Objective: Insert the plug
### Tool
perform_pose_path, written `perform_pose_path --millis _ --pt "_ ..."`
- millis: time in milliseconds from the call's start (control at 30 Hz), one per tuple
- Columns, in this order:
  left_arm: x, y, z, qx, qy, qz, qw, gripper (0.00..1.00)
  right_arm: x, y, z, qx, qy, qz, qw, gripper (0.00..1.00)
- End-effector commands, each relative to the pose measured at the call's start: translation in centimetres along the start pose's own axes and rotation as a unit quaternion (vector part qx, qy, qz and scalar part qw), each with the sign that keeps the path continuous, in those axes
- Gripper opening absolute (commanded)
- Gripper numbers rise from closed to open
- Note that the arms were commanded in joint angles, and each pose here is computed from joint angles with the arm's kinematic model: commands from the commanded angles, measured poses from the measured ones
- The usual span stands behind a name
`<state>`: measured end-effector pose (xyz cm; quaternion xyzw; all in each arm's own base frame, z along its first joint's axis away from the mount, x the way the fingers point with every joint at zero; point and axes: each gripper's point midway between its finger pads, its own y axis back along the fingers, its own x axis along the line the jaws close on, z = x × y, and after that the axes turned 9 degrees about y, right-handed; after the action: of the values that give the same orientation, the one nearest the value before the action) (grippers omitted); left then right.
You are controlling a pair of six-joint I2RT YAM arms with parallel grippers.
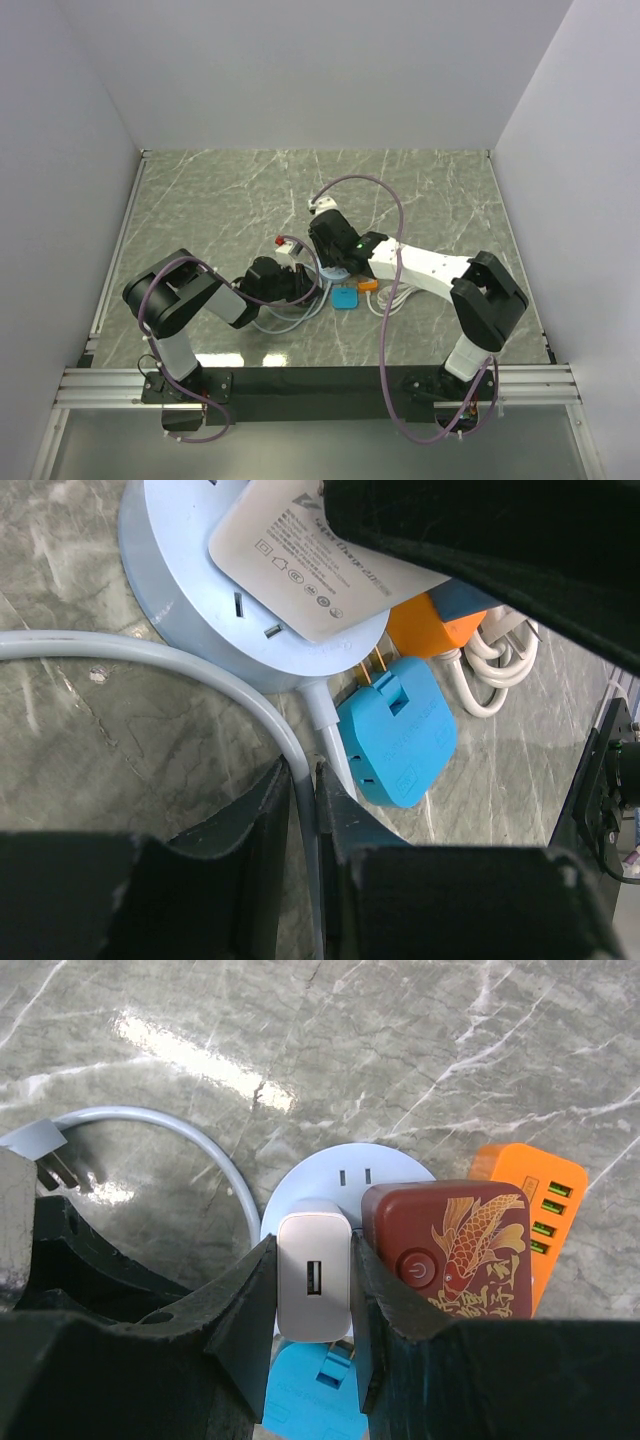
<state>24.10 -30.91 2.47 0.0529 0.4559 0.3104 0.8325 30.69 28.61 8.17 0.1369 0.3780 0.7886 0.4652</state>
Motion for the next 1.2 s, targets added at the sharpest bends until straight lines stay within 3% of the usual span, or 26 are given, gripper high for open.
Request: perform_pose_path --millis 0,800,1167 --pt "0.9 0.1 -0.4 0.008 -0.009 0.012 1.0 0.2 2.5 0.5 -13.6 0.215 0.027 0.04 0.975 0.0" --pt "0.9 0.3 -0.2 0.005 -0.002 0.004 1.0 0.19 4.9 0.8 -18.8 0.276 -0.016 0.082 0.957 0.0" --pt "1.2 0.5 -0.1 0.002 -0.003 0.01 1.0 0.19 7.2 2.2 -22.8 0.328 -0.051 0.118 0.936 0.0"
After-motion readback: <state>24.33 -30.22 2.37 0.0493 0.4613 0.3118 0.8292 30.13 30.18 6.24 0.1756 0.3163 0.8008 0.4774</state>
